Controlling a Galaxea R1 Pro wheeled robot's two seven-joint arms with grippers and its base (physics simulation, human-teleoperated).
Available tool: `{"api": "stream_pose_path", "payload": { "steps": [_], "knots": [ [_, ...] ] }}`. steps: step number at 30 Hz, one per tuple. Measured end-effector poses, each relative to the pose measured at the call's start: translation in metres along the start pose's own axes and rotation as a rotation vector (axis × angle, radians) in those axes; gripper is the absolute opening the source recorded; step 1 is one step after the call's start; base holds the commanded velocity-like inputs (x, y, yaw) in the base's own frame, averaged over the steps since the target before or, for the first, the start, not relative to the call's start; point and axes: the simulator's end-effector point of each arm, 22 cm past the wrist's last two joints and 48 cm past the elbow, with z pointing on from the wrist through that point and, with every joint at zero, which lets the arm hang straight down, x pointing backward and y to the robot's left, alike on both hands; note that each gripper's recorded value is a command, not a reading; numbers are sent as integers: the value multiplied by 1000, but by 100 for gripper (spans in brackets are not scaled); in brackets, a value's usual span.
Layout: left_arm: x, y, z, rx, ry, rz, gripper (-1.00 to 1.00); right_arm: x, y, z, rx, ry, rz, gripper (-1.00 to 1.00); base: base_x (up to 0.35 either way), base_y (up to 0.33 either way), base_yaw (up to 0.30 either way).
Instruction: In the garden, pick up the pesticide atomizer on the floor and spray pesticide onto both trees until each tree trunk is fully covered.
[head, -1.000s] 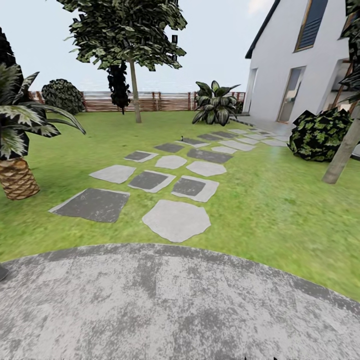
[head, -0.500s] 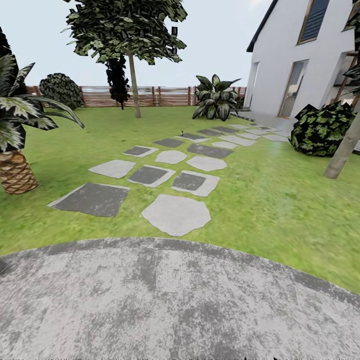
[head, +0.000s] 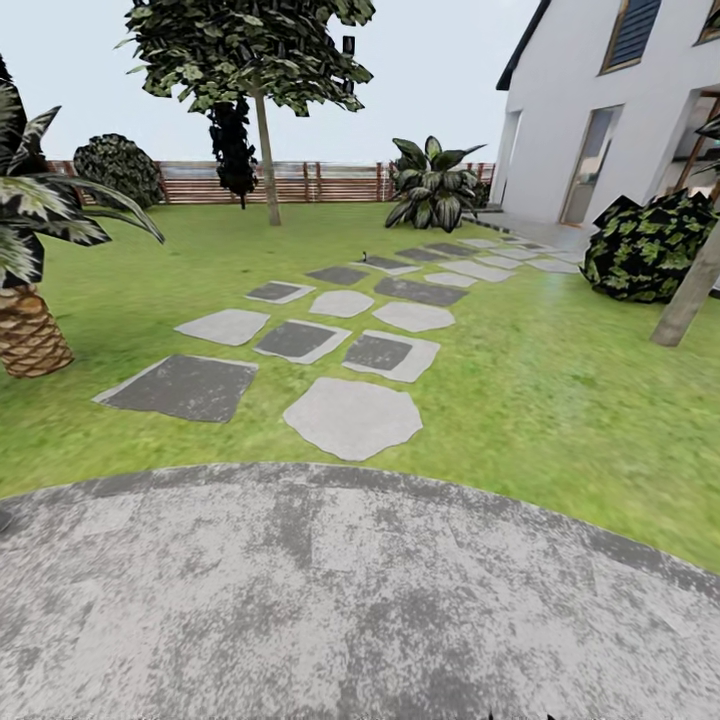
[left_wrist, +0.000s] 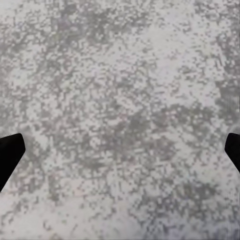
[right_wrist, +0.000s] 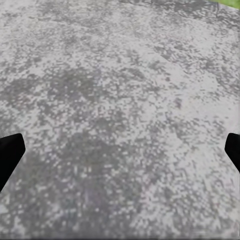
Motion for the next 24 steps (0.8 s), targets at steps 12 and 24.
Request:
{"api": "stream_pose_path", "payload": {
  "steps": [12,24],
  "knots": [
    [28,-1,18,0,19,0,100,32,2,11,-1,18,-1,100,0,0,0],
    [53,-3,37,1,28,1,100,61,4,22,-2,28,-1,100,0,0,0]
  ]
}}
